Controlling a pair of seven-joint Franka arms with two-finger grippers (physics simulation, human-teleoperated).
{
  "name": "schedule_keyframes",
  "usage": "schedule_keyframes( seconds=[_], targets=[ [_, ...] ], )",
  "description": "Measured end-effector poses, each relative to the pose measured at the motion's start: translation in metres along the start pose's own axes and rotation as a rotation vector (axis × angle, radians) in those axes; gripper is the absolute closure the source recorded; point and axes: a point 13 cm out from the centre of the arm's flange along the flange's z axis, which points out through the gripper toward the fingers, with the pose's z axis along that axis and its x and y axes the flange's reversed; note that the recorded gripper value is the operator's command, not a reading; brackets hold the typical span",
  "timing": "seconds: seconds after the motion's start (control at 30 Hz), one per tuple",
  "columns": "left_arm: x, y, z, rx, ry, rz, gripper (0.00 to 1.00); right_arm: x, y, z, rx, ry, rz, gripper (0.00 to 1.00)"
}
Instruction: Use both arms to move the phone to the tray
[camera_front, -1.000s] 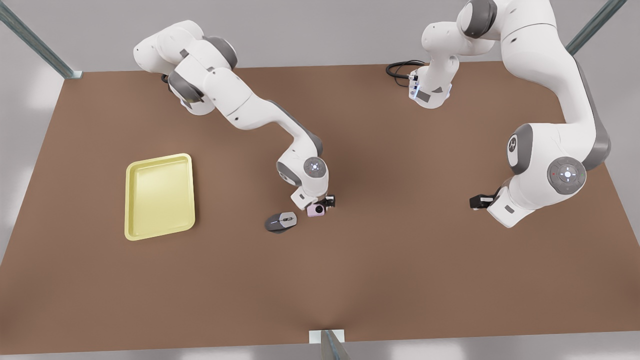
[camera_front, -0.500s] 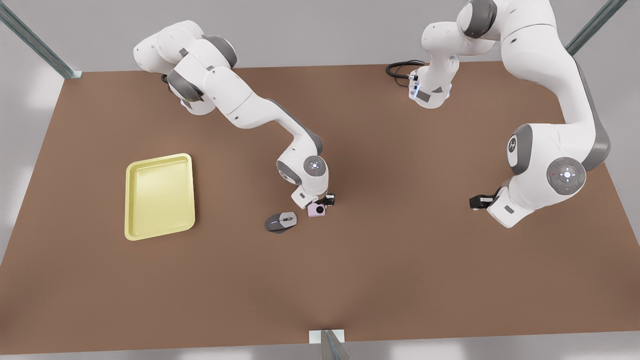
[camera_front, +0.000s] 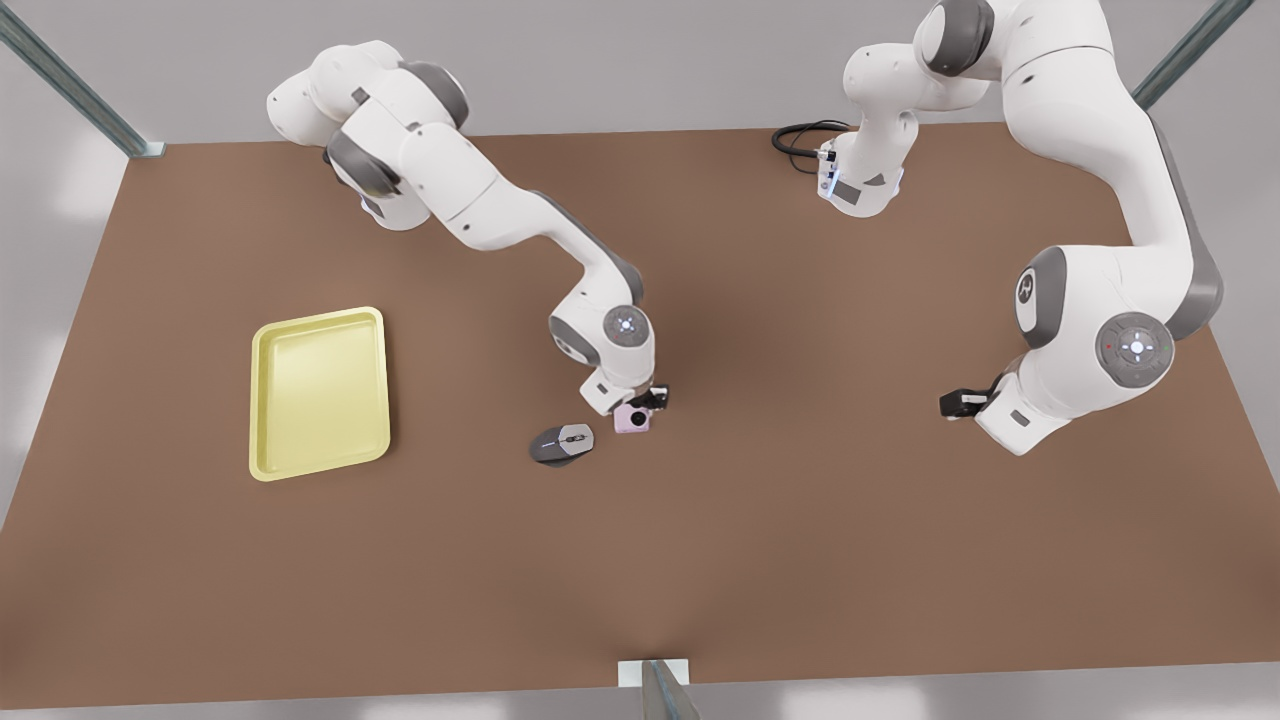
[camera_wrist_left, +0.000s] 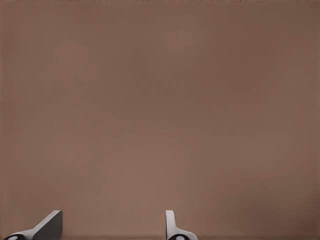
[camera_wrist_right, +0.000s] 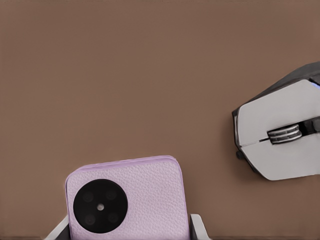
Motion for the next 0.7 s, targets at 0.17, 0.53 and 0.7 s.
schedule_keyframes(
  seconds=[0.17, 0.53, 0.7],
  targets=[
    [-0.001, 0.000, -0.003, 0.000, -0.006, -0.001, 0.00, -0.031, -0.060, -0.036, 0.021, -0.011, 0.040, 0.24],
    [-0.001, -0.002, -0.003, 0.002, -0.007, 0.000, 0.00, -0.023, -0.356, -0.066, 0.169, 0.089, 0.166, 0.24],
    [-0.001, -0.003, -0.003, 0.002, -0.007, -0.001, 0.00, -0.007, -0.501, -0.059, 0.195, 0.153, 0.264, 0.24]
  ],
)
